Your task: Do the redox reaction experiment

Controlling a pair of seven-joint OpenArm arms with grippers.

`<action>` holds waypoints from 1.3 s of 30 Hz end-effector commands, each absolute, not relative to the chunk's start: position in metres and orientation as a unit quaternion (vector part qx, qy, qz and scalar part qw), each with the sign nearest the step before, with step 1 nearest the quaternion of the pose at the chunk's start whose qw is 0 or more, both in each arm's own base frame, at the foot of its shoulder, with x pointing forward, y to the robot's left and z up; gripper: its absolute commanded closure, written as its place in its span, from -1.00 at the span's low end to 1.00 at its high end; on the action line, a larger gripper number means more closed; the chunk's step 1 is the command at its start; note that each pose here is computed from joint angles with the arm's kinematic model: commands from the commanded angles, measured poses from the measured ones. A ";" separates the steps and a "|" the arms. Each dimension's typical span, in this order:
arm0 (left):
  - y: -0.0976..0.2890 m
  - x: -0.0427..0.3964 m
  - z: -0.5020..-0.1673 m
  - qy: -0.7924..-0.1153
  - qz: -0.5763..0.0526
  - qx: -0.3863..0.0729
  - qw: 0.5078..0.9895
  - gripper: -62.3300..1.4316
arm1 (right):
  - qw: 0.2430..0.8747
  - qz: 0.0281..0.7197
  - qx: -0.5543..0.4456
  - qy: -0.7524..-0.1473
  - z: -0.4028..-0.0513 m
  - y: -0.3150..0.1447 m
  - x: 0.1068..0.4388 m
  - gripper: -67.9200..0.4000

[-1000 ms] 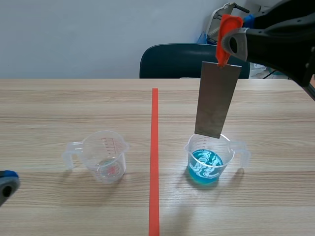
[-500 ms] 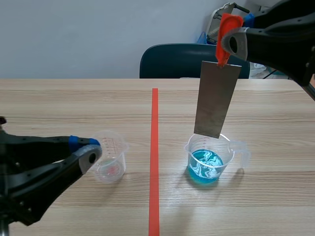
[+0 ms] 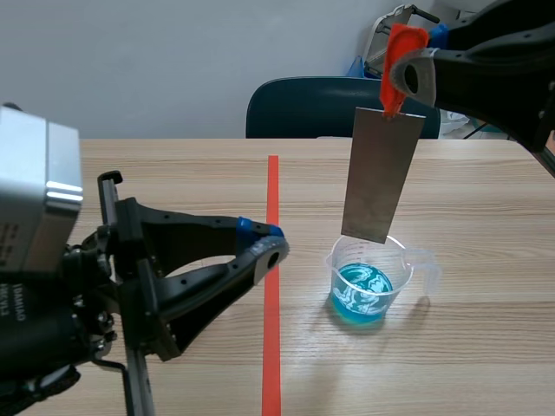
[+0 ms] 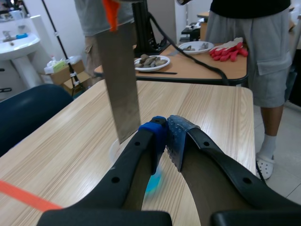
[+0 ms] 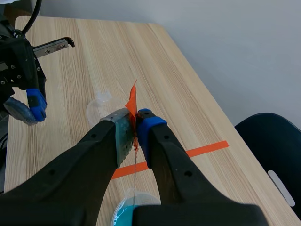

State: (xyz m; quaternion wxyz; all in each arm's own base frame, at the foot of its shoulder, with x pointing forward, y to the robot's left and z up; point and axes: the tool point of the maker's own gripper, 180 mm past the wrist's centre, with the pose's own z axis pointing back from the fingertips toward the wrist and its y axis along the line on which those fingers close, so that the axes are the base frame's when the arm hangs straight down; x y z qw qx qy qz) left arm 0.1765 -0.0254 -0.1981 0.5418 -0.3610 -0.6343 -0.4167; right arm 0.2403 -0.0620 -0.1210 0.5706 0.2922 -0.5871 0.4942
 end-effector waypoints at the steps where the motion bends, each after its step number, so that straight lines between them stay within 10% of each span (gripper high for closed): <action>1: -0.028 0.180 -0.196 -0.640 -0.406 -0.365 0.540 0.86 | 0.558 0.489 0.292 -0.603 -0.109 -0.062 0.243 0.97; 39: -0.094 0.235 -0.223 -0.643 -0.326 -0.370 0.586 0.86 | 0.558 0.489 0.293 -0.603 -0.109 -0.062 0.243 0.97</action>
